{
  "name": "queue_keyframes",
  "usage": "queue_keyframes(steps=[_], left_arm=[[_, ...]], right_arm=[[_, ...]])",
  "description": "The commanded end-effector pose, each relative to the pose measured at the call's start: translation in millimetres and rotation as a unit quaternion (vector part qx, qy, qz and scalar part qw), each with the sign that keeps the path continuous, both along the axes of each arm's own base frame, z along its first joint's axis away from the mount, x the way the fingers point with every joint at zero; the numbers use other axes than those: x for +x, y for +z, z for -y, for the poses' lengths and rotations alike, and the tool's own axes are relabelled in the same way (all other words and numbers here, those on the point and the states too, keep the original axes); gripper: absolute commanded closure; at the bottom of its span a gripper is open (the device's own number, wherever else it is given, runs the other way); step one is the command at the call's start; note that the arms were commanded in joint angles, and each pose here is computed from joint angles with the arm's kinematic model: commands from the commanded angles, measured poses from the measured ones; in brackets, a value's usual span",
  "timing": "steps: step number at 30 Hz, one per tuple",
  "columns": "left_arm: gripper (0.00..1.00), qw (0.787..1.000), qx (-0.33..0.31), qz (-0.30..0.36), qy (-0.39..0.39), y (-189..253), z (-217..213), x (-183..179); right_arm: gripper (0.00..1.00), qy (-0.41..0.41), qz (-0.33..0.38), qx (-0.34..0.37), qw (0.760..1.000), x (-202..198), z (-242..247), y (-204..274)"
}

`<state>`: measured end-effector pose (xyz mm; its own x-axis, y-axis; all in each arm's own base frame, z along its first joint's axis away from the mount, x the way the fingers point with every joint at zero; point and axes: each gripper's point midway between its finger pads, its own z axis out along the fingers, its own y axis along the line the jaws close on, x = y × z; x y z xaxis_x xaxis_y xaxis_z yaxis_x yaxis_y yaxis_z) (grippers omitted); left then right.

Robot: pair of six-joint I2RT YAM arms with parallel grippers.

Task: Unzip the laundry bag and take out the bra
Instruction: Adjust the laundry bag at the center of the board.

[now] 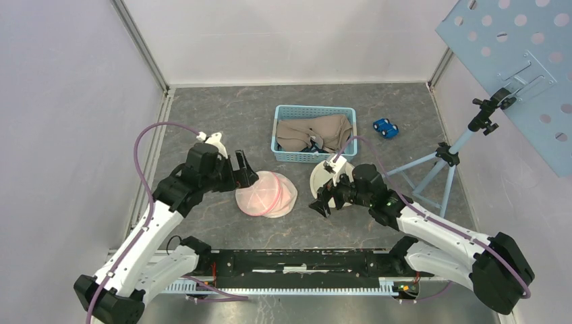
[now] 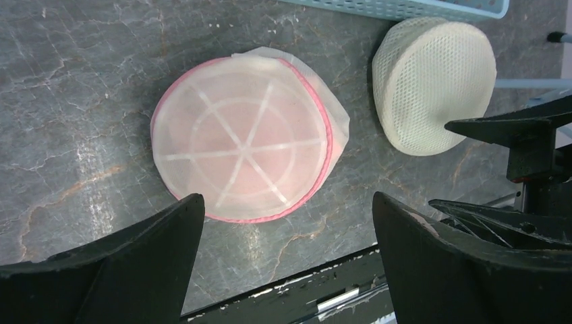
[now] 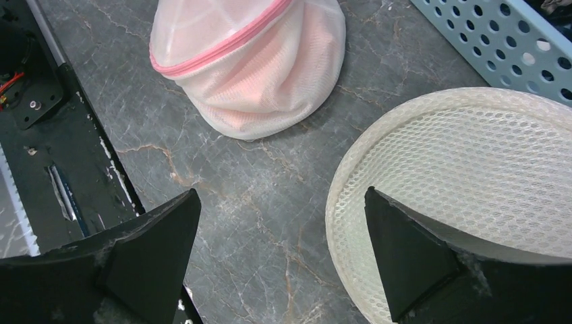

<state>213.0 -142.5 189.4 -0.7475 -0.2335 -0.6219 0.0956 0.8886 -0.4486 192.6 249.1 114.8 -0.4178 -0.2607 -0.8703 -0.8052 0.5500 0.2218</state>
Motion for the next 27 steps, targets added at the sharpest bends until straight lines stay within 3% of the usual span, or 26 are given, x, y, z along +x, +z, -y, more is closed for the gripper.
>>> queue_keyframes(steps=[1,6,13,24,27], left_arm=[[0.0,0.999,0.012,-0.007,-0.037,-11,8,-1],[0.0,0.997,0.036,-0.009,-0.063,-23,22,-5],[0.0,0.987,0.127,0.002,-0.096,-40,46,-10],[0.0,0.939,0.315,0.035,-0.133,-79,87,-12],[0.0,0.931,0.342,0.032,-0.125,-90,89,-10]], right_arm=[[0.02,0.01,0.012,0.025,1.0,3,-14,21],[0.02,0.002,0.002,0.026,1.0,2,-14,15],[0.02,-0.002,-0.001,0.024,1.0,-2,-9,8],[0.02,-0.01,0.006,0.012,1.0,-4,1,3],[0.02,-0.014,0.009,0.009,1.0,-5,3,2]])
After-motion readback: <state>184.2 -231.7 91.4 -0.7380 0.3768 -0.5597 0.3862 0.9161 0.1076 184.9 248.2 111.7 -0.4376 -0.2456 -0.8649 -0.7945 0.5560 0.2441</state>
